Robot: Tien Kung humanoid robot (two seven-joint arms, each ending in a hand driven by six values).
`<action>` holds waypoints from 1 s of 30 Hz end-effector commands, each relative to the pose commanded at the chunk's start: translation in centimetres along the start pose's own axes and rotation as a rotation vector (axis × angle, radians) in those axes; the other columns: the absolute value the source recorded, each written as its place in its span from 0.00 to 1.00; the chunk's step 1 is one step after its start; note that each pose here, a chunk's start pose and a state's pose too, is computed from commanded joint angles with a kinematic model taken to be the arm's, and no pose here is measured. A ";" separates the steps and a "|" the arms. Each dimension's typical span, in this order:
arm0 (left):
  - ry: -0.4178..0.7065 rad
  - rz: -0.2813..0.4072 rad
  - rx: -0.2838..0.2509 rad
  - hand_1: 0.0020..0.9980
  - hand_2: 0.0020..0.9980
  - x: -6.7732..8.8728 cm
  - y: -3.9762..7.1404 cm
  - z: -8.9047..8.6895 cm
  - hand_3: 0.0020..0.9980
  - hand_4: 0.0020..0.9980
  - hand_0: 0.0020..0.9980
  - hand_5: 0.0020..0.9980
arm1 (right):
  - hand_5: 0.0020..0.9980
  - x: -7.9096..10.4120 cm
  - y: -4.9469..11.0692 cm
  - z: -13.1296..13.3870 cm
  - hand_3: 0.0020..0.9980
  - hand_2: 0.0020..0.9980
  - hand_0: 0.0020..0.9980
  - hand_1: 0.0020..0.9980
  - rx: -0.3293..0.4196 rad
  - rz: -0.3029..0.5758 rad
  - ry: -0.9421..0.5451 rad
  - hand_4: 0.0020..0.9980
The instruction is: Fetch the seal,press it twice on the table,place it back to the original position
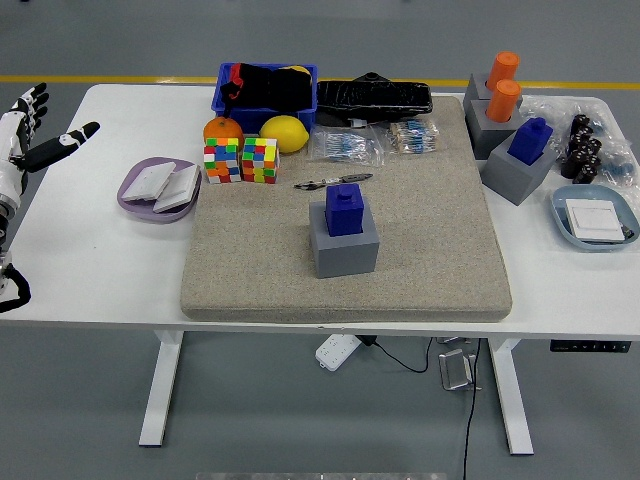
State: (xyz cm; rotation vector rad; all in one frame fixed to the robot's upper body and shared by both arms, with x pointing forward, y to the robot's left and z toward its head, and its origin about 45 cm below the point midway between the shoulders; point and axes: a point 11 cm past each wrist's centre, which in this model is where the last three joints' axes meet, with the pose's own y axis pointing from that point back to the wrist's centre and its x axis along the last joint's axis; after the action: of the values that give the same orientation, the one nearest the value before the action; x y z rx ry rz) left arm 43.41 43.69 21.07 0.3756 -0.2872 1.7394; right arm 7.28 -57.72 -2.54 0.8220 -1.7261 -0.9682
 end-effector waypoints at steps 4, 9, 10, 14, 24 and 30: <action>-0.005 -0.004 -0.002 0.99 0.99 -0.1 0.0 0.0 1.00 0.98 0.97 0.33 | 0.51 0.1 0.0 0.0 0.68 0.73 0.79 0.73 -0.002 0.002 0.003 0.83; -0.006 -0.009 -0.005 0.99 0.99 -0.4 -0.1 0.2 1.00 0.97 0.97 0.32 | 0.52 0.3 0.0 0.3 0.68 0.73 0.79 0.73 -0.007 0.008 0.005 0.83; -0.005 -0.010 -0.005 0.99 0.99 -0.4 -0.1 0.2 1.00 0.97 0.97 0.32 | 0.52 0.4 0.0 0.4 0.68 0.73 0.79 0.73 -0.009 0.009 0.005 0.83; -0.003 -0.016 -0.006 0.99 0.99 -0.8 -0.1 0.2 1.00 0.97 0.97 0.32 | 0.52 0.5 0.0 0.7 0.68 0.73 0.79 0.73 -0.012 0.007 0.013 0.83; -0.003 -0.011 -0.018 0.99 0.99 -0.5 -0.2 0.7 1.00 0.97 0.97 0.31 | 0.51 0.6 0.0 0.4 0.68 0.73 0.79 0.73 -0.003 0.009 0.005 0.83; -0.003 -0.011 -0.019 0.99 0.99 -0.4 -0.2 0.8 1.00 0.97 0.97 0.31 | 0.51 0.4 0.0 0.3 0.68 0.73 0.79 0.73 -0.001 0.005 0.004 0.83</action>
State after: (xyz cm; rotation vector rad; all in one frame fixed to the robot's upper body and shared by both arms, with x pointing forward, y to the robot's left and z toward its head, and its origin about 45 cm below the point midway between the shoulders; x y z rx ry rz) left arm 43.74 43.05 21.59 0.3652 -0.3036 1.7242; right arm 6.89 -58.03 -2.39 0.8182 -1.7228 -0.9640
